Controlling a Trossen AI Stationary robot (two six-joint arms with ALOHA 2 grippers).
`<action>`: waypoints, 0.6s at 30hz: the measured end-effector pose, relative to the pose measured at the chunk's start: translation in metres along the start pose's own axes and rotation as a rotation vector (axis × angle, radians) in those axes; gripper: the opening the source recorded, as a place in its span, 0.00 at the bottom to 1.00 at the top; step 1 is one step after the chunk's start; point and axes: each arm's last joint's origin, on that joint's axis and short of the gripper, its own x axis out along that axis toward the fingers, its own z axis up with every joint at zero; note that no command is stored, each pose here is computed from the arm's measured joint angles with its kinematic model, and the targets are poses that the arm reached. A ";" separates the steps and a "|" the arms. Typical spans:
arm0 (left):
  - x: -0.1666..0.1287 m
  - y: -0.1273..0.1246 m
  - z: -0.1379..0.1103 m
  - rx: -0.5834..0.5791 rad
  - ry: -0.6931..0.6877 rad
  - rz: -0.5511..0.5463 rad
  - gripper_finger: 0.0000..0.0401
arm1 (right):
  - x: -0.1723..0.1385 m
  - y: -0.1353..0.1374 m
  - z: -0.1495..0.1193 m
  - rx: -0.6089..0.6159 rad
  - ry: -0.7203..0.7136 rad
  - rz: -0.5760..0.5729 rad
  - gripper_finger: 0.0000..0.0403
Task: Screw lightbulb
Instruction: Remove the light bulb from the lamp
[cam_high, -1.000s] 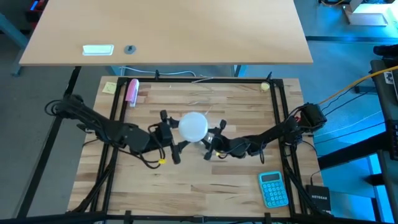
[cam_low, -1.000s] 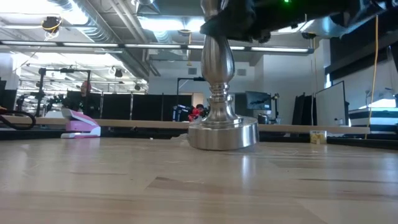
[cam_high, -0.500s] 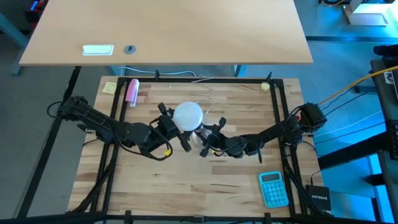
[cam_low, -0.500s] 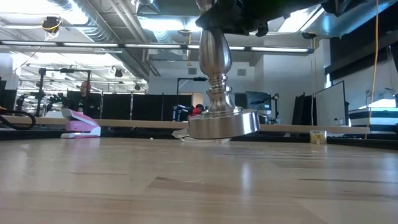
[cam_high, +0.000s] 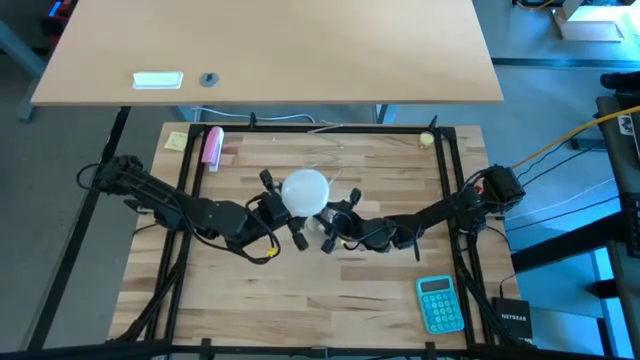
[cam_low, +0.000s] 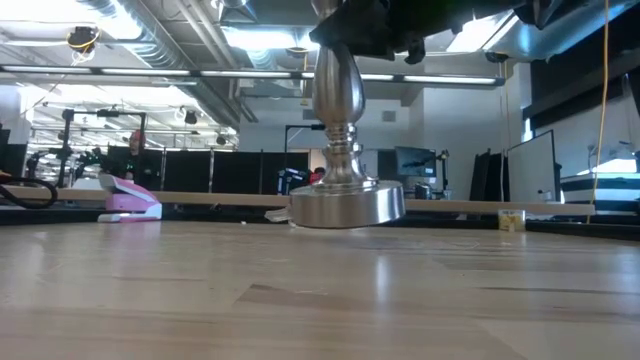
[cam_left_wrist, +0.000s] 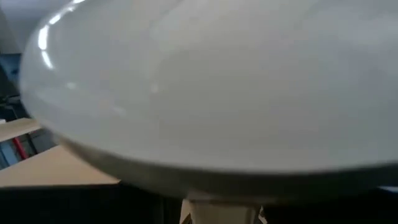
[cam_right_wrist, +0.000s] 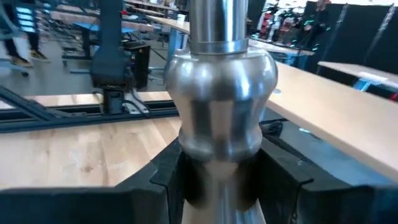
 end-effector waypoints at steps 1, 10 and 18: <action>-0.001 -0.001 0.000 0.001 0.000 -0.005 0.37 | 0.000 0.000 0.001 0.009 -0.003 0.018 0.36; -0.010 -0.009 0.003 0.057 -0.021 -0.181 0.37 | -0.007 0.001 0.016 0.052 -0.044 0.302 0.35; -0.011 -0.016 -0.003 0.092 -0.032 -0.480 0.36 | -0.012 0.008 0.017 0.039 -0.057 0.601 0.35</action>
